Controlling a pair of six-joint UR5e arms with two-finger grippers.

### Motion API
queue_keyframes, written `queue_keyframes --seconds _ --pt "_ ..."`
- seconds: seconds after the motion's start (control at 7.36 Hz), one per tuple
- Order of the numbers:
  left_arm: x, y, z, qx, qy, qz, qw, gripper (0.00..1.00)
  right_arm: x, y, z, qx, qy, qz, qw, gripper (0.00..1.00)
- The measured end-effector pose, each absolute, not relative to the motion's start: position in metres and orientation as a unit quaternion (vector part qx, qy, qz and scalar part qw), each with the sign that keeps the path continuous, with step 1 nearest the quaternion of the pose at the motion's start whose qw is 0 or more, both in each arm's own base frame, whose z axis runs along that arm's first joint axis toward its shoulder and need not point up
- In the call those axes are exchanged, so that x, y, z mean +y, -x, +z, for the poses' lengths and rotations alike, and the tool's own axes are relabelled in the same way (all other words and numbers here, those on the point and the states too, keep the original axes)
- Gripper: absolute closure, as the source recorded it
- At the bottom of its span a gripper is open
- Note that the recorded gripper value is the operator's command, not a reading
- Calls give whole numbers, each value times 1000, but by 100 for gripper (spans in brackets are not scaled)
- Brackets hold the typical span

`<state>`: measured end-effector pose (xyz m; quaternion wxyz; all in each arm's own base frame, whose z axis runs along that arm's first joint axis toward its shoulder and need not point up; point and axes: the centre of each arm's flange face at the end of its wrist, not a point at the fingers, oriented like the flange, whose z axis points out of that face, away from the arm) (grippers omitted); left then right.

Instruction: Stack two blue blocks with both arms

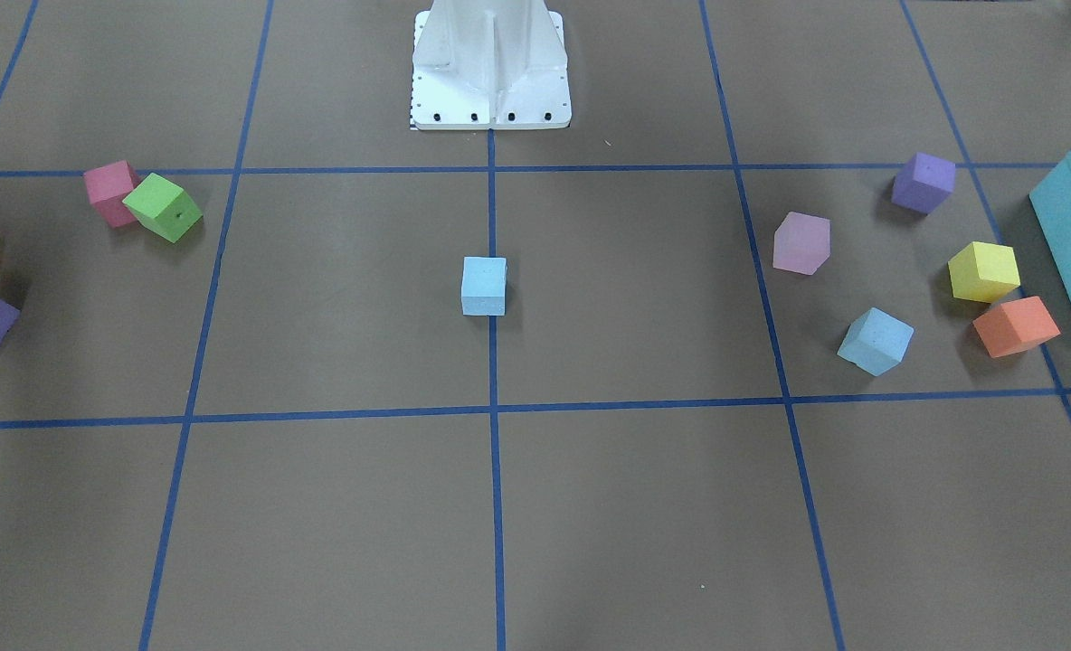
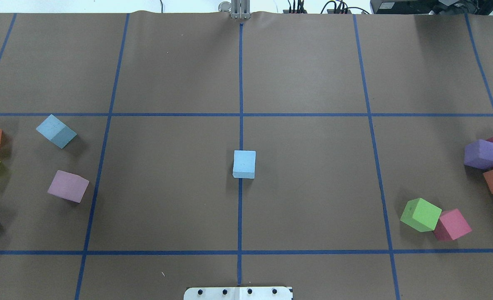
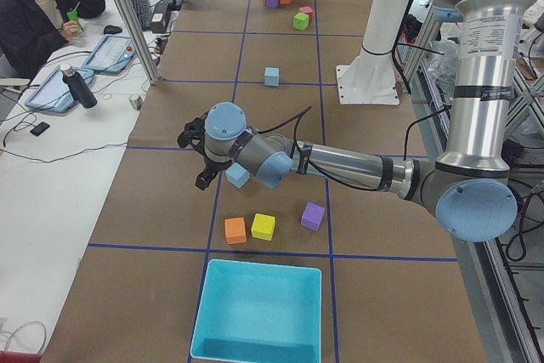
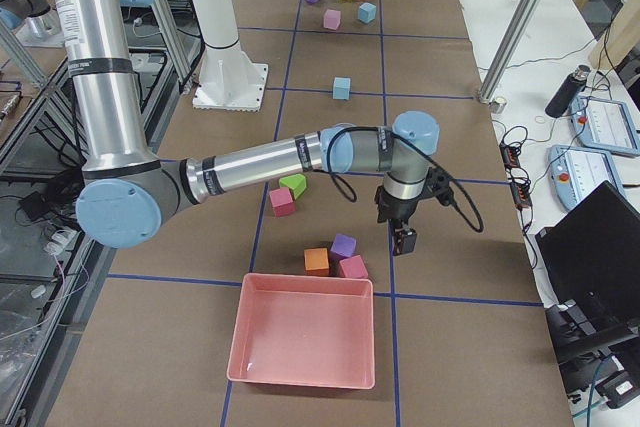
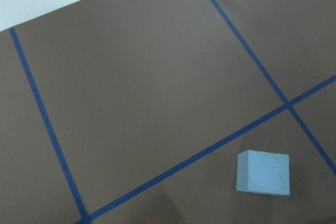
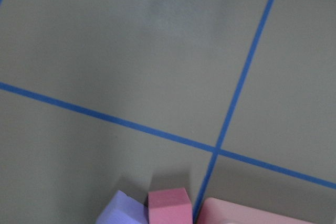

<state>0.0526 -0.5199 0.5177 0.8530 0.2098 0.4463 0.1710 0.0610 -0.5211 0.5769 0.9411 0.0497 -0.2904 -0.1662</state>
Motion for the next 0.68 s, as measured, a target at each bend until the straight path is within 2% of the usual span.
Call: queue_keyframes --seconds 0.27,0.68 --pt "-516 -105 521 444 -175 171 862 2 -490 -87 604 -297 -39 -165 940 0" --pt "-523 -190 527 426 -156 136 881 2 -481 -91 612 -301 -32 -162 939 0"
